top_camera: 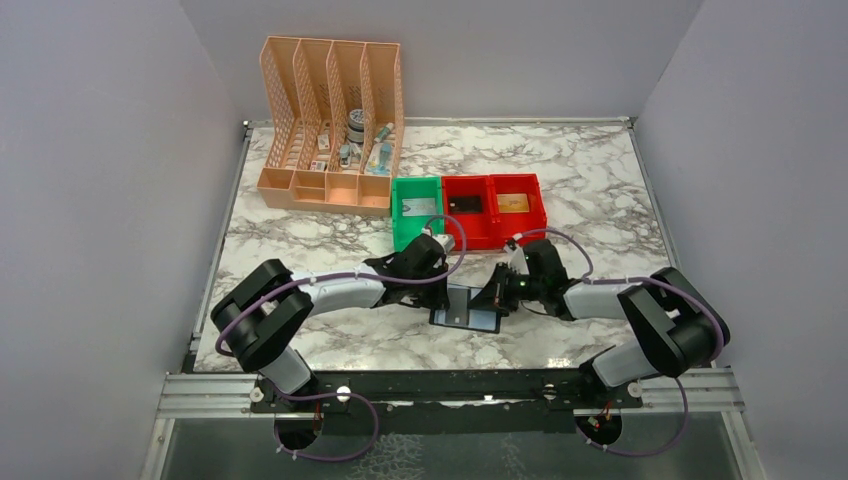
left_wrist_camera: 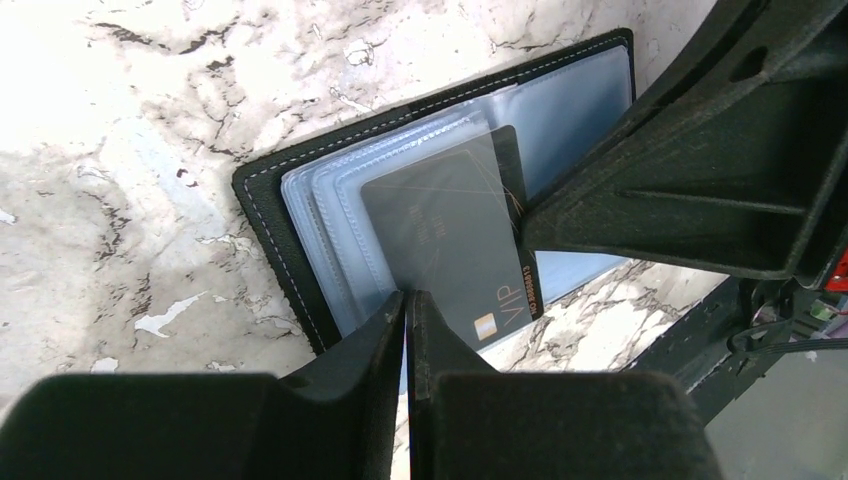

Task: Take the credit cards out of the card holder
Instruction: Remove the credit card from the card holder.

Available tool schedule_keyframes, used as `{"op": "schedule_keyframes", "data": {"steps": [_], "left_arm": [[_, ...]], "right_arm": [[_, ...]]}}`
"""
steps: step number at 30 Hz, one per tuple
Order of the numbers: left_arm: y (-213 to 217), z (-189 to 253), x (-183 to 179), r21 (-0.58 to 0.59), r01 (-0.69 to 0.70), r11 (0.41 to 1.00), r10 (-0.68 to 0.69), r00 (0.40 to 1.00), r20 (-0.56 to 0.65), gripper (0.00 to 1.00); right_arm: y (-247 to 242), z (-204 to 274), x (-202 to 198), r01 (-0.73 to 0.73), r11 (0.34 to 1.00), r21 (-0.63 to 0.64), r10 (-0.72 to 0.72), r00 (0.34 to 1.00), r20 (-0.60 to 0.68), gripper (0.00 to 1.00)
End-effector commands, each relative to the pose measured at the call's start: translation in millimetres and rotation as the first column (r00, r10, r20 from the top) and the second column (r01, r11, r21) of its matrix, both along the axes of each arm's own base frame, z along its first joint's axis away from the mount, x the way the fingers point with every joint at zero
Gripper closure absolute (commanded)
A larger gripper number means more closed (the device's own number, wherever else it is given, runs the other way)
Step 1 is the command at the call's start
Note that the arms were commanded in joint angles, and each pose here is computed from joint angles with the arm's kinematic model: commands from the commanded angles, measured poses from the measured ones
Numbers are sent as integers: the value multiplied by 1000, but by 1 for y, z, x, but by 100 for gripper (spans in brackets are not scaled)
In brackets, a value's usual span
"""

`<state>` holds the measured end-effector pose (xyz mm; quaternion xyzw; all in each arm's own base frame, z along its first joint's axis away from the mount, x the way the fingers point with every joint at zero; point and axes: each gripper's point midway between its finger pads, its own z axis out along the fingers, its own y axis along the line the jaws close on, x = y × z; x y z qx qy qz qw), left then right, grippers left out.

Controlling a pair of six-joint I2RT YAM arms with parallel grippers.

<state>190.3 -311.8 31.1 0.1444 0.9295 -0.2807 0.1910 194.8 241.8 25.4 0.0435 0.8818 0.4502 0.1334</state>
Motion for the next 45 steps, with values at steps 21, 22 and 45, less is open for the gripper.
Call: {"op": "schedule_keyframes", "data": {"steps": [21,22,45], "left_arm": [[17,-15,2,108,-18,994,17,1000,10,94],[17,-15,1,109,-19,994,18,1000,9,93],[14,0,5,99,1,995,-5,999,42,90]], "right_arm": [[1,2,1,6,997,76,-5,1000,-13,72],[4,4,0,-19,995,94,19,1000,1,72],[-18,2,1,-49,999,-7,50,998,35,99]]}}
